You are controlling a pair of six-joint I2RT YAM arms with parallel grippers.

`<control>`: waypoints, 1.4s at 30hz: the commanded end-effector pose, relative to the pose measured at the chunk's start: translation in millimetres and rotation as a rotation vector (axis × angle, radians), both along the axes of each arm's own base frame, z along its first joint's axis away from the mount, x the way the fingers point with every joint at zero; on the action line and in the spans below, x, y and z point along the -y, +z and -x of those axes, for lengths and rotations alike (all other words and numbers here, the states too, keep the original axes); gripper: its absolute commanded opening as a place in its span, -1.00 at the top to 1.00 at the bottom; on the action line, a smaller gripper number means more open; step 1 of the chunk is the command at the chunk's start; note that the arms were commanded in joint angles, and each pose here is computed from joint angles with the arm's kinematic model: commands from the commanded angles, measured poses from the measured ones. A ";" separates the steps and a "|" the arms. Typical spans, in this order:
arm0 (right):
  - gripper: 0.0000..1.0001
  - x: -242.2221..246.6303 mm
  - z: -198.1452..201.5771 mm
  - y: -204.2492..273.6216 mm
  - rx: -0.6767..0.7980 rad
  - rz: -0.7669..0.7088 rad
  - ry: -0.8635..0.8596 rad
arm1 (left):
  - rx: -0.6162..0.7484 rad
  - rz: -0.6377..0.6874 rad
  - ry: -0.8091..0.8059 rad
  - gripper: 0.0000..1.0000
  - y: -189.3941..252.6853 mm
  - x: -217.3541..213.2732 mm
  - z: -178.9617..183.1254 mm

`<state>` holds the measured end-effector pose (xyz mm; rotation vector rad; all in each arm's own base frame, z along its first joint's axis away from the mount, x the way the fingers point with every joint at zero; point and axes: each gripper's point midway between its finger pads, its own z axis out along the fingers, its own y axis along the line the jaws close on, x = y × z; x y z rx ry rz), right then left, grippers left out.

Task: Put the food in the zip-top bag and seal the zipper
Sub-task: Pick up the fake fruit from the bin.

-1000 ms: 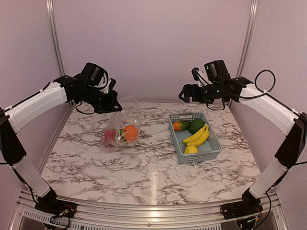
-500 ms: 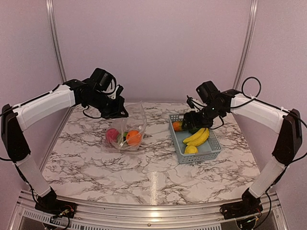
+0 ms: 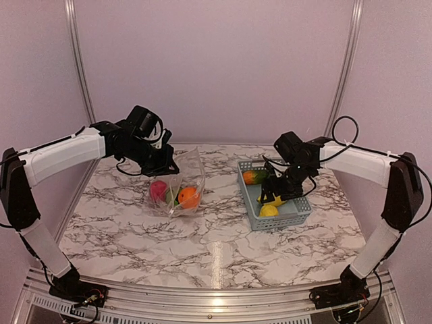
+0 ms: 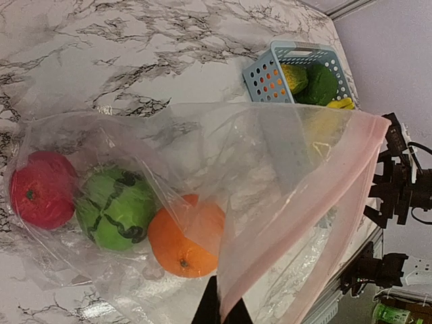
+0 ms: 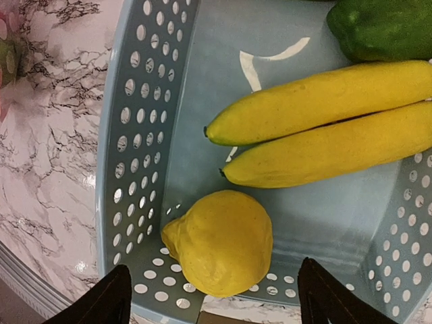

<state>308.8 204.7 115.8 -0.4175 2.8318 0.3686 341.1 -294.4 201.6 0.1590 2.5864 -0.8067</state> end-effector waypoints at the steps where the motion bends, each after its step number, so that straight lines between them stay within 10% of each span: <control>1: -0.63 -6.5 1.2 -15.7 -0.057 -0.024 -0.001 | 0.036 0.037 -0.006 1.00 17.3 2.3 1.7; 21: -0.63 -11.6 8.5 -60.0 -0.185 -0.034 -0.011 | 0.015 0.038 -0.009 1.00 12.8 2.7 4.1; 42: 0.04 -0.6 -17.0 26.7 -0.024 -0.047 -0.059 | 0.004 0.057 -0.028 1.00 7.5 13.9 -3.7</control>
